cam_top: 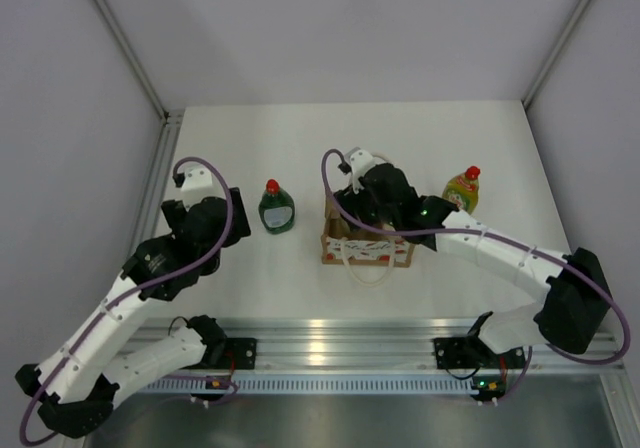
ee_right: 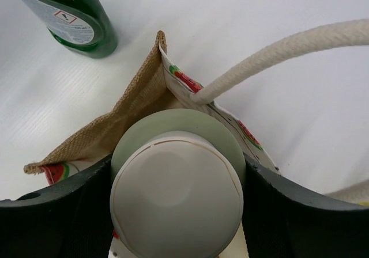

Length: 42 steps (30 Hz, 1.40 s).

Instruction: Take the personal care products out of the canvas bag

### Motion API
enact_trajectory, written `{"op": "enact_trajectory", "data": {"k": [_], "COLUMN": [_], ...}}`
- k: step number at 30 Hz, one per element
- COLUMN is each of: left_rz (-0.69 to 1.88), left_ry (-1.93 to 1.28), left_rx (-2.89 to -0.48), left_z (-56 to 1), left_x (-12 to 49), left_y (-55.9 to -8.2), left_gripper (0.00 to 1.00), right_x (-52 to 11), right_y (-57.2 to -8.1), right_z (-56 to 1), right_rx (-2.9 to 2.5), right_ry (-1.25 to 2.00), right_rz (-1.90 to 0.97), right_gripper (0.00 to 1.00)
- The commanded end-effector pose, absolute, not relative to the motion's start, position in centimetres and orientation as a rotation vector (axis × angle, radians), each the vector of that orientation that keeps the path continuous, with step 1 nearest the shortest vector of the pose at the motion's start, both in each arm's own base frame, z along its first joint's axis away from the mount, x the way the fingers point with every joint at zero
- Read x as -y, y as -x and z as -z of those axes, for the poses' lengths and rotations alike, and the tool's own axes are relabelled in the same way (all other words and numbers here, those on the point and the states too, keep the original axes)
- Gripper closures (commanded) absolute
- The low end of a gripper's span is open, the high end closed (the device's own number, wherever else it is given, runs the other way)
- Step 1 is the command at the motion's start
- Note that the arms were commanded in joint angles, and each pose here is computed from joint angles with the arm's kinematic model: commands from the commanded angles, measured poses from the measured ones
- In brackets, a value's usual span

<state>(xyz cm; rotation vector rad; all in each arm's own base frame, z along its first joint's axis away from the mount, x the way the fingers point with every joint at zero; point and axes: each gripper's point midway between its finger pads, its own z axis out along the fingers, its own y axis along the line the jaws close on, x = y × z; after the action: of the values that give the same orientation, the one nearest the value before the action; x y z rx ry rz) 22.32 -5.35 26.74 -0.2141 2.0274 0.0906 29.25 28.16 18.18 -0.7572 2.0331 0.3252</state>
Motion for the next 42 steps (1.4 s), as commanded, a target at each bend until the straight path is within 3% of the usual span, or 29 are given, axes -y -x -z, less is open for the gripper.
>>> {"op": "enact_trajectory", "data": {"k": [1, 13, 24, 34, 42], "left_rz": [-0.141, -0.176, -0.124, -0.091, -0.045], "left_ry": [0.317, 0.397, 0.502, 0.559, 0.544], "left_rx": [-1.994, -1.95, -1.839, -1.779, -1.788], "left_z": [-25.9, -25.6, -27.5, -28.3, -28.4], "left_x": [4.0, 2.7, 0.6, -0.6, -0.3], "left_y": [-22.2, -21.9, -20.7, -19.8, -19.6], "left_gripper": [0.02, 0.02, 0.02, 0.02, 0.02], "right_x": [-28.2, -28.1, -32.5, -40.2, -44.9], "right_y": [-30.2, -27.5, -23.2, -21.2, -20.5], "right_z": [-27.1, -34.9, -40.2, -38.5, -33.5], "right_rx": [-1.839, -1.741, -1.603, -1.534, -1.516], "right_ry": [0.661, 0.705, 0.902, 1.083, 1.13], "right_rz": [-0.397, -0.53, -0.808, -0.859, -0.904], "right_gripper": [1.0, 1.0, 1.0, 1.0, 1.0]}}
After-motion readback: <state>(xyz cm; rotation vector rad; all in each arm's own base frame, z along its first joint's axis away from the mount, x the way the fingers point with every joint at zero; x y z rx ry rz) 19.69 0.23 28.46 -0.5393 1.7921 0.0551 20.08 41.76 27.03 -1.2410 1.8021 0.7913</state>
